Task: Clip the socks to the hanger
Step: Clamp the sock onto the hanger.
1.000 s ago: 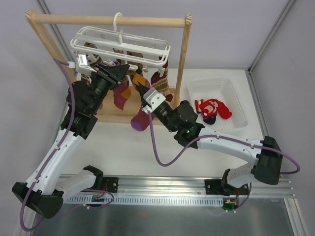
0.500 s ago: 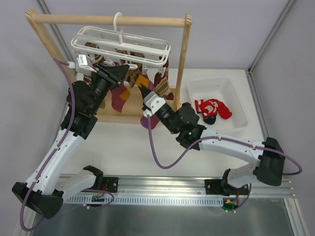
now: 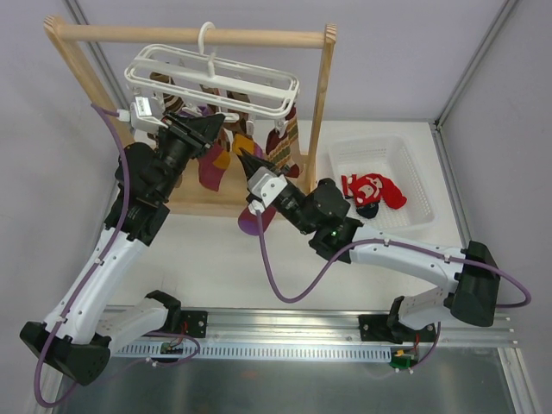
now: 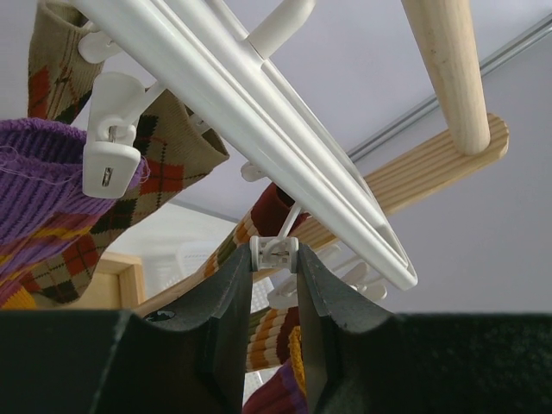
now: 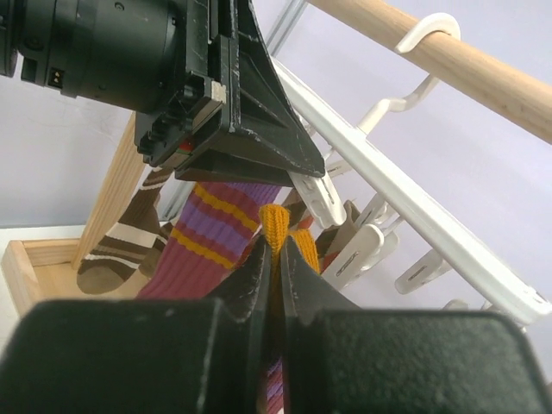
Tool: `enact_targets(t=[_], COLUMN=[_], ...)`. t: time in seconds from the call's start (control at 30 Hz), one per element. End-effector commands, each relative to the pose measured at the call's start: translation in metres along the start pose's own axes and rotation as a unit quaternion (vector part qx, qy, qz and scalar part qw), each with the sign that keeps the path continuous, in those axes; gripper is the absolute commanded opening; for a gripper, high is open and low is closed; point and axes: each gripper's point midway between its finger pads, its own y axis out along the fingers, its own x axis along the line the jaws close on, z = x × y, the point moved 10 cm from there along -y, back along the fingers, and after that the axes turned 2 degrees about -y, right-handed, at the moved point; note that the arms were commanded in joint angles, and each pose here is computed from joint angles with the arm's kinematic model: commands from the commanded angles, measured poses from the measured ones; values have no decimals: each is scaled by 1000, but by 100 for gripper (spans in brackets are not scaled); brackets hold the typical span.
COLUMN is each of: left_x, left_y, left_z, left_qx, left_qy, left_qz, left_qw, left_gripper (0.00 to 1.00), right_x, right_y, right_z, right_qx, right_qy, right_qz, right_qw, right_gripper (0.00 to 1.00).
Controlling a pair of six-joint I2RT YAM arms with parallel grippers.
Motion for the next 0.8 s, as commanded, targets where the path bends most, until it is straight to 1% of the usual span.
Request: enact_targets(t=[0.0, 0.27, 0.57, 0.77], left_x=[-4, -6, -8, -14], left_y=[-9, -12, -10, -9], left_z=[3, 0, 0, -4], left_qx=[19, 16, 27, 39], left_qy=[4, 8, 18, 36], left_qz=[0, 1, 3, 6], left_qw=[1000, 1000, 999, 999], left_gripper=[4, 4, 4, 4], right_x=[-15, -18, -4, 4], right_y=[9, 15, 17, 18], right_z=[-21, -26, -26, -25], right_qx=[-46, -62, -77, -86], right_qy=[-24, -79, -65, -89], right_qz=[22, 8, -27, -14], right_qw=[998, 995, 994, 992], right_gripper=[1, 1, 1, 1])
